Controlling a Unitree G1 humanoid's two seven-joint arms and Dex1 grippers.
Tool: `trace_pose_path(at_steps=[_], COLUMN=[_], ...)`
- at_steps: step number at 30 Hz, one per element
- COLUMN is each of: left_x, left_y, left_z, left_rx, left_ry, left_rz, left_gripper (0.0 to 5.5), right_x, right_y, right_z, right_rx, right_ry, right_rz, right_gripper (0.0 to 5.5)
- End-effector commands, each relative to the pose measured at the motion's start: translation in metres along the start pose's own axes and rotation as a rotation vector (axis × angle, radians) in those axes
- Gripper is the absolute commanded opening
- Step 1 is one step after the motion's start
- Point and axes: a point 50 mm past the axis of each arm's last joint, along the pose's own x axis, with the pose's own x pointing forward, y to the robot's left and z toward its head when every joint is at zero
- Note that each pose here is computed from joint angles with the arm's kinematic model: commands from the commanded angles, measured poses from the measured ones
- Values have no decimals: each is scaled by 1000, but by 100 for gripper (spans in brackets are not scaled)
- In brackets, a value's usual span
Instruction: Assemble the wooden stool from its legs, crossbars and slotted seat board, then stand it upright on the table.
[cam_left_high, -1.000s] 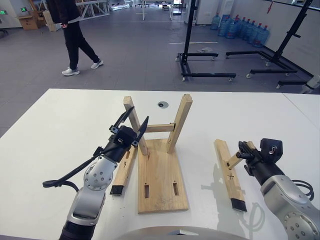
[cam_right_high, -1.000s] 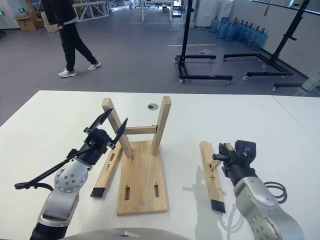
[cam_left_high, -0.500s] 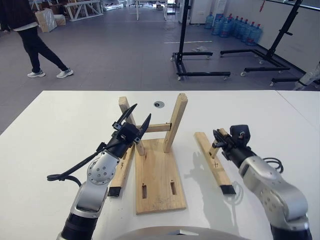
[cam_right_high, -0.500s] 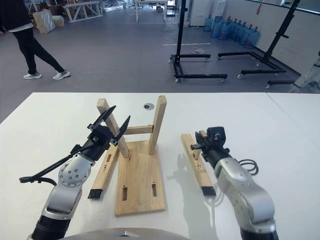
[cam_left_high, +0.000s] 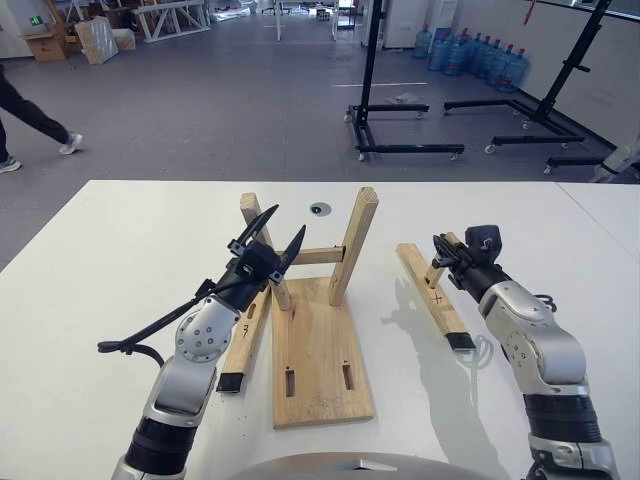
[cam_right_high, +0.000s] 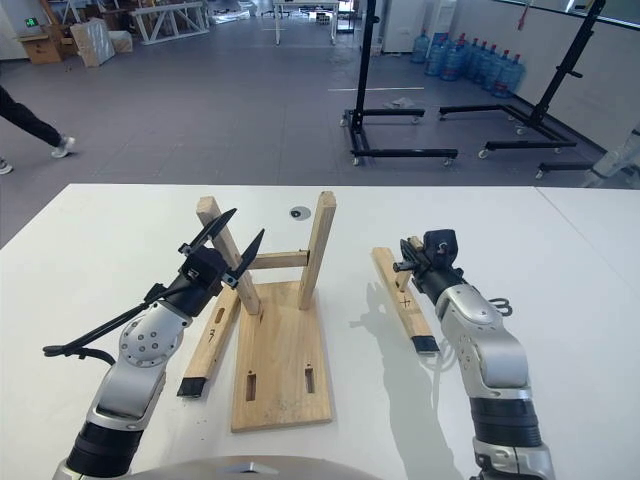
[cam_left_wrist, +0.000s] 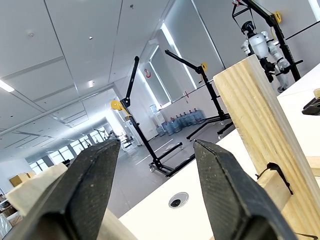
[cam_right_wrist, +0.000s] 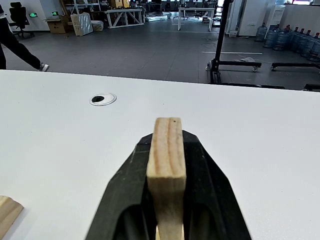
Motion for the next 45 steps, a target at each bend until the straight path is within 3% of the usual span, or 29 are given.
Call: trace_pose_path(at_steps=[1, 2, 12, 21, 31, 34, 37, 40, 45], left_x=[2, 2, 2, -1, 2, 4, 6, 6, 3], left_y=[3, 3, 4, 6, 5, 4, 3, 3, 4], left_z=[0, 0, -1, -2, -2, -1, -2, -2, -4], left_rx=[16, 16, 20, 27, 27, 23, 16, 15, 18], left_ry=[-3, -3, -2, 3, -5, -8, -13, -17, -8], left_rz=[-6, -6, 8, 23, 25, 23, 17, 9, 17], left_gripper=[268, 268, 268, 268, 268, 268, 268, 268, 268], right_x=[-6, -6, -5, -8, 2, 8, 30, 37, 30], right_y=[-2, -2, -8, -10, -9, -5, -3, -14, -13], right_z=[-39, -37, -12, 49, 131, 124, 59, 13, 62], right_rx=[76, 85, 142, 157, 12, -60, -130, -16, 103], right_ry=[187, 181, 65, -217, -431, -372, -116, 30, -176], right_rz=[-18, -13, 8, 119, 109, 100, 80, 23, 35], right_gripper=[39, 76, 244, 249, 249, 249, 249, 249, 249])
